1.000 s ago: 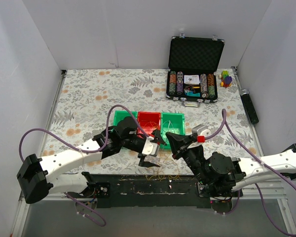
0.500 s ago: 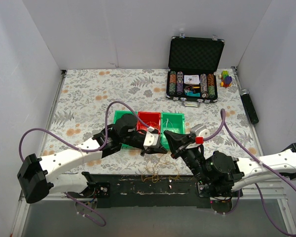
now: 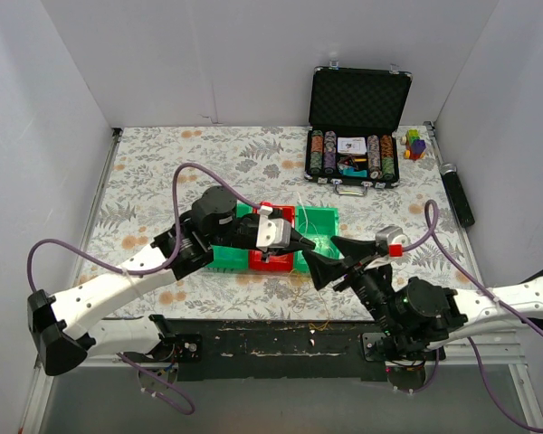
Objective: Untangle the cables
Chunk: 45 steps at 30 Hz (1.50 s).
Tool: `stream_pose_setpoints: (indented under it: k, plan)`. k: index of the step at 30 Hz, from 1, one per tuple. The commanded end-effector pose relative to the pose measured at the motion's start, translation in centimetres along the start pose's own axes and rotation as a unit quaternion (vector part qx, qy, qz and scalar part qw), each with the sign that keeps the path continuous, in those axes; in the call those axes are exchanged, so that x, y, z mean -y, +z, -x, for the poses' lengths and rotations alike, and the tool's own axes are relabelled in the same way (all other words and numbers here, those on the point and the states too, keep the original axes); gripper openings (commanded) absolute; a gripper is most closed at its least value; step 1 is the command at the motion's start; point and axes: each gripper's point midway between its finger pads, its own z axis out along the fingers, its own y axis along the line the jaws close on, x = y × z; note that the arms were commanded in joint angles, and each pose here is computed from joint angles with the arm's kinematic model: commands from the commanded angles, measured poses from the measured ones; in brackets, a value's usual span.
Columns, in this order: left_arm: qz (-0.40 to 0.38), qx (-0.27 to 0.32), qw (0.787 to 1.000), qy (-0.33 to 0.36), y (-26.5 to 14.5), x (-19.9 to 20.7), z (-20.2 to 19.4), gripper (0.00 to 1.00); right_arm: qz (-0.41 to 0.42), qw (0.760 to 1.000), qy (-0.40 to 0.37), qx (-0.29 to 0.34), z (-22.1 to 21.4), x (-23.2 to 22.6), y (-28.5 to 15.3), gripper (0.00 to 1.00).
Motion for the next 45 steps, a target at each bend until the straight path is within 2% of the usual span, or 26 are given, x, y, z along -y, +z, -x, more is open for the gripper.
stream_pose_setpoints:
  k: [1,6,11,16,17,20,23,31,33,36,41,45]
  plan:
    - [0.018,0.023,0.999,0.033,-1.3,-0.5,3.9,0.00,0.155,0.983,-0.012,-0.103,-5.8,-6.6,-6.4,0.86]
    - [0.015,0.040,0.998,0.041,-1.8,-0.4,5.9,0.00,0.142,0.982,-0.040,-0.115,-6.8,-6.8,-6.3,0.87]
    - [0.001,0.062,0.997,0.038,-2.0,-0.1,8.0,0.00,0.132,0.987,-0.039,-0.087,-5.7,-6.4,-5.8,0.84]
    - [-0.008,0.084,0.996,0.033,-2.3,0.0,10.5,0.00,0.143,0.989,-0.015,-0.047,-4.4,-6.3,-5.3,0.66]
    - [-0.007,0.089,0.996,0.032,-2.5,-0.1,11.0,0.00,0.145,0.988,-0.029,-0.042,-4.4,-6.2,-5.2,0.63]
    - [-0.009,0.098,0.995,0.031,-2.6,-0.1,12.2,0.00,0.138,0.989,-0.034,-0.039,-4.5,-6.2,-4.6,0.47]
    - [-0.012,0.108,0.994,0.032,-2.9,-0.1,13.4,0.00,0.137,0.989,-0.038,-0.039,-4.8,-6.4,-4.2,0.40]
    - [-0.019,0.127,0.991,0.028,-3.0,0.1,14.7,0.00,0.152,0.987,-0.040,-0.037,-4.7,-7.8,-2.5,0.40]
    - [-0.019,0.127,0.991,0.025,-2.8,0.0,14.5,0.00,0.153,0.986,-0.050,-0.036,-4.4,-8.6,-2.1,0.45]
    - [-0.023,0.131,0.991,0.021,-2.7,0.2,14.4,0.00,0.147,0.986,-0.073,-0.029,-3.8,-9.2,-1.4,0.46]
    - [-0.022,0.139,0.990,0.023,-2.9,0.1,15.2,0.00,0.126,0.990,-0.063,-0.028,-4.4,-7.8,-0.5,0.41]
    - [-0.020,0.150,0.988,0.030,-3.3,0.0,16.5,0.00,0.115,0.991,-0.046,-0.052,-6.3,-6.5,-0.4,0.38]
